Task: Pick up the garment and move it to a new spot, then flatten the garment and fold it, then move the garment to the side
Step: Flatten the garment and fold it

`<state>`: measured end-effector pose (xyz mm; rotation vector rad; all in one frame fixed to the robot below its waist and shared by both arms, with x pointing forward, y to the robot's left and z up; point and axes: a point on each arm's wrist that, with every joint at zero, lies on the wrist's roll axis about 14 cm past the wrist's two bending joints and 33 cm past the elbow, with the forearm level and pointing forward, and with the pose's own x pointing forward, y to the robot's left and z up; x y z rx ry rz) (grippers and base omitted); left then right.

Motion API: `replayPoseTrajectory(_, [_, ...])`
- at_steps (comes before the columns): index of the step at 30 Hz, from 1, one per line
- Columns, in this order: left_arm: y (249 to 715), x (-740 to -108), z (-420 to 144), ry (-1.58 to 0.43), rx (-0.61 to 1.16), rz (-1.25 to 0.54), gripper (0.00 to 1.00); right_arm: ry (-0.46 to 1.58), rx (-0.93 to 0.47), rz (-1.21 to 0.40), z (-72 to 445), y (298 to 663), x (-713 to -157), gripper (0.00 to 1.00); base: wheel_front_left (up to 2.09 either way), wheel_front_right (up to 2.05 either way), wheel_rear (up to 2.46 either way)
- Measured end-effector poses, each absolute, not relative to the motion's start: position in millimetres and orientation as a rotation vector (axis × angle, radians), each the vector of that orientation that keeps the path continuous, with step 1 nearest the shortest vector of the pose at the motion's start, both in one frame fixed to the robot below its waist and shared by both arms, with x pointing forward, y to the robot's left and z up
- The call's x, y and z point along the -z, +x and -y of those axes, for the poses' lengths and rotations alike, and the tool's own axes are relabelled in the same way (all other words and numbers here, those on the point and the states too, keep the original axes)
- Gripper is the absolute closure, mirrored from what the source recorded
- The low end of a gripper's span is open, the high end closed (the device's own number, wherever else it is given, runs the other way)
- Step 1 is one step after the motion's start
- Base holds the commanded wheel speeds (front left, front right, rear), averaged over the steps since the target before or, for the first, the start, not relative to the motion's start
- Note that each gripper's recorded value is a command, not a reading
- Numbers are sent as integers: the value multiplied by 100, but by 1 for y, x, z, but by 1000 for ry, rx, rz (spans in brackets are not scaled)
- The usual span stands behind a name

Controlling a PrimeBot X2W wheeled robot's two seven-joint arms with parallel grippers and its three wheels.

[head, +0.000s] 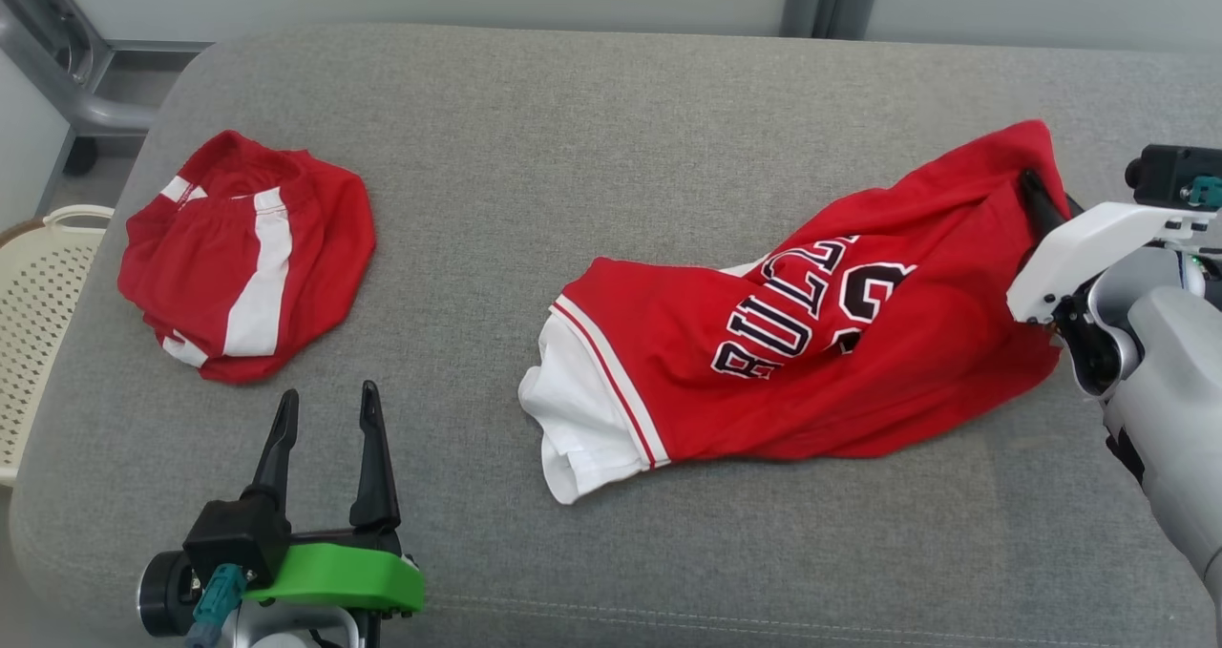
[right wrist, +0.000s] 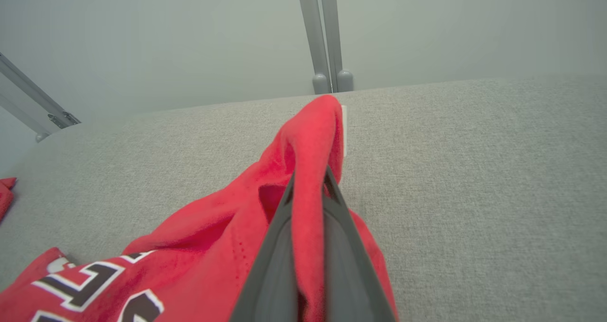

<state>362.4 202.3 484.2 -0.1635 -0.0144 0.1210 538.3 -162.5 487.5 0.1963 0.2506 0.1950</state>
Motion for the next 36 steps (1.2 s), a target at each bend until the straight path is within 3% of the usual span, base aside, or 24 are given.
replayPoseTrajectory(7, [361, -484, -205, -163, -130, 13, 0, 167, -194, -257, 156, 549, -485, 100, 0, 0, 0])
replayPoseTrajectory(8, [360, -484, -206, -163, -133, 12, 0, 164, -190, -253, 157, 549, -484, 73, 0, 0, 0])
replayPoseTrajectory(9, [360, -484, -206, -164, -135, 11, 0, 160, -185, -246, 159, 550, -484, 16, 0, 0, 0])
replayPoseTrajectory(10, [359, -483, -207, -165, -138, 11, 0, 155, -180, -246, 160, 551, -483, 0, 0, 0, 0])
replayPoseTrajectory(22, [357, -490, -209, -160, -144, 34, 0, 127, -173, -100, 184, 538, -514, 0, 0, 0, 0])
replayPoseTrajectory(36, [354, -498, -200, -160, -110, 57, 0, 182, -156, 56, 190, 465, -524, 0, 0, 0, 0])
